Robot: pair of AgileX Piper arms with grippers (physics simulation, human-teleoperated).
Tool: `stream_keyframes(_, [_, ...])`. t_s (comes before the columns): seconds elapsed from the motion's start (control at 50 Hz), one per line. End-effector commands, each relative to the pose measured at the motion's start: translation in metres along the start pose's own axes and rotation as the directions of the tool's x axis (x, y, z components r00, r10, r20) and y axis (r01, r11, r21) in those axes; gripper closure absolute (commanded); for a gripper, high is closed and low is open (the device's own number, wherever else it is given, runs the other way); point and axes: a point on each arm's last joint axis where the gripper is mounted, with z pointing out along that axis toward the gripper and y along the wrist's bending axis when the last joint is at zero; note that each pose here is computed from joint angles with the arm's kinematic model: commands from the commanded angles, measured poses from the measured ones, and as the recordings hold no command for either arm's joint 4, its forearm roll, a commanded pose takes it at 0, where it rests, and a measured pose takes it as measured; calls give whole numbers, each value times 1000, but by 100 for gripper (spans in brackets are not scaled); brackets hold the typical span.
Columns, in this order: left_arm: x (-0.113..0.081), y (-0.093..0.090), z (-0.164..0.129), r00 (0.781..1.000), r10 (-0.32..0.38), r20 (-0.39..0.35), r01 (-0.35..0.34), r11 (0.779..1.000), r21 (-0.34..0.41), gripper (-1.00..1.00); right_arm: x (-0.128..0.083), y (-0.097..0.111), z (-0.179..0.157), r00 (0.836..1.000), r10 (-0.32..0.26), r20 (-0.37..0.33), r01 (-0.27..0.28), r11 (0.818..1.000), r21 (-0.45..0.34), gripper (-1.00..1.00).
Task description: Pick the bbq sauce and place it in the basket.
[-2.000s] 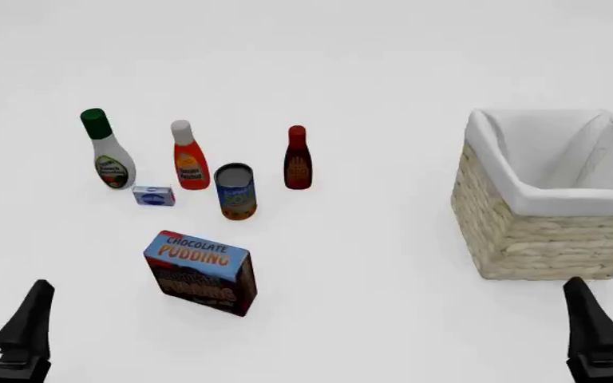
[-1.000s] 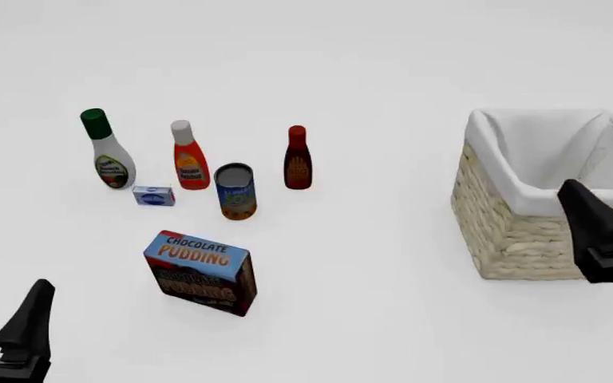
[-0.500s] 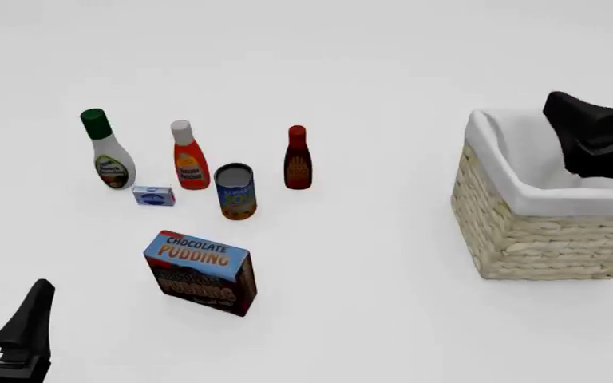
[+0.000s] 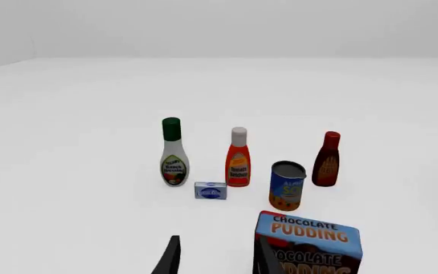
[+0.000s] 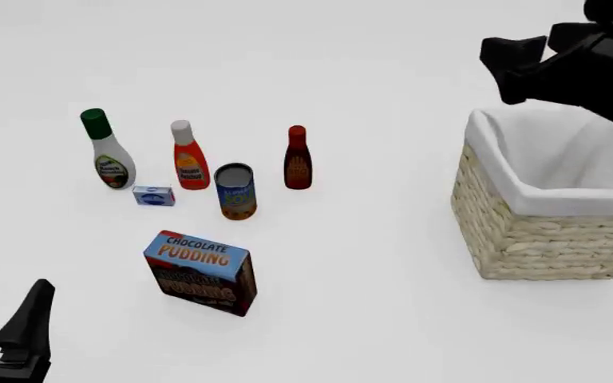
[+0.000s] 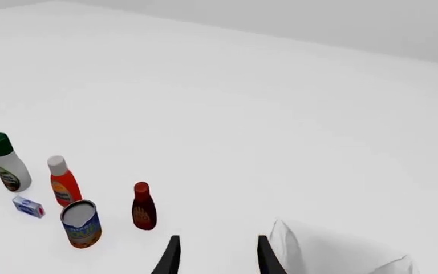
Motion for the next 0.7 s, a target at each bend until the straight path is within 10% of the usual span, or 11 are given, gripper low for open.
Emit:
stream_keyframes(0.02, [0,0,0,1000,0,0,0,1000,0,-100,-11,13,45,1000,8,-18,-9,999,-54,-100])
stream_keyframes(0.7, [0,0,0,1000,0,0,0,1000,0,-100,-8,78,155,998,5,-55,-16,979,-203,-100])
